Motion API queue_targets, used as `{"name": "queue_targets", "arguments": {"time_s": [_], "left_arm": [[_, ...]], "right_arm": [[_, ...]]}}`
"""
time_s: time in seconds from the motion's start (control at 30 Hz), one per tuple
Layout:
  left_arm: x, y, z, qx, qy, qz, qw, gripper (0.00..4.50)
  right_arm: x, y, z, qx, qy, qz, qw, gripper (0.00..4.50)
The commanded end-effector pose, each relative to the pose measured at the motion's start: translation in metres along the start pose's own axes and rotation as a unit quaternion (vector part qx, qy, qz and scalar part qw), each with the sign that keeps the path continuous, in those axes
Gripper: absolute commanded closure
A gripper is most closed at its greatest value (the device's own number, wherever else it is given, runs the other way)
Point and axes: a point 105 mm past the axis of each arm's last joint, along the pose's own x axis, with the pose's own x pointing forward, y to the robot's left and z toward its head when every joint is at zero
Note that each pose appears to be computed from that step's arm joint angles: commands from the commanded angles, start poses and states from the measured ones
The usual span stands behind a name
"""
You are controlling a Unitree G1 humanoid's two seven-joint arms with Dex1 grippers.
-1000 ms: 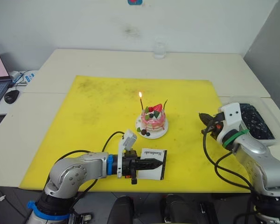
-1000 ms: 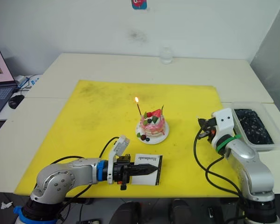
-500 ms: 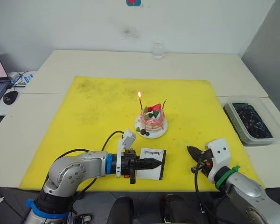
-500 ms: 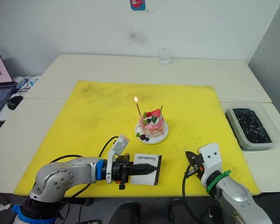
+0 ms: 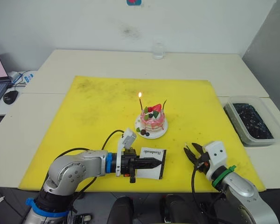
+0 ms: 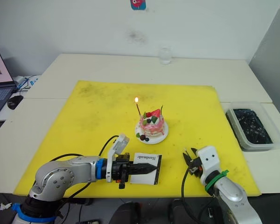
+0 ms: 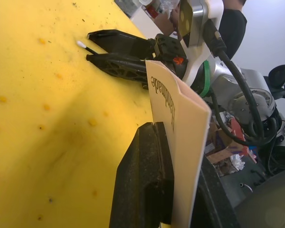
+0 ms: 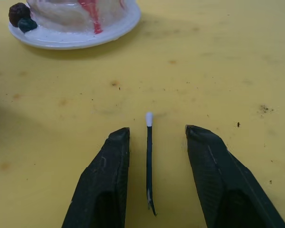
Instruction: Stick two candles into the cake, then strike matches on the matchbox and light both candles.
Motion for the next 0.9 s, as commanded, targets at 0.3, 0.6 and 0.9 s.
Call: {"name": "queue_targets", "arguments": {"time_s": [0.3,0.6,0.9], "left_arm": [[0.0,-0.005,0.002,0.009,-0.002,-0.013,1.0,4.5],[0.0,-0.008,0.0,0.009,-0.002,-0.014,1.0,4.5],[0.001,-0.006,0.0,0.006,-0.001,-0.014,1.0,4.5]], "right_arm": [[-0.005,0.009,-0.008,0.008,-0.005,0.003,1.0,2.54],[-0.006,0.009,-0.013,0.02,0.004,-0.006,1.0,4.48],[-0.001,0.006,-0.012,0.043,-0.001,-0.016,0.999,4.48]]}}
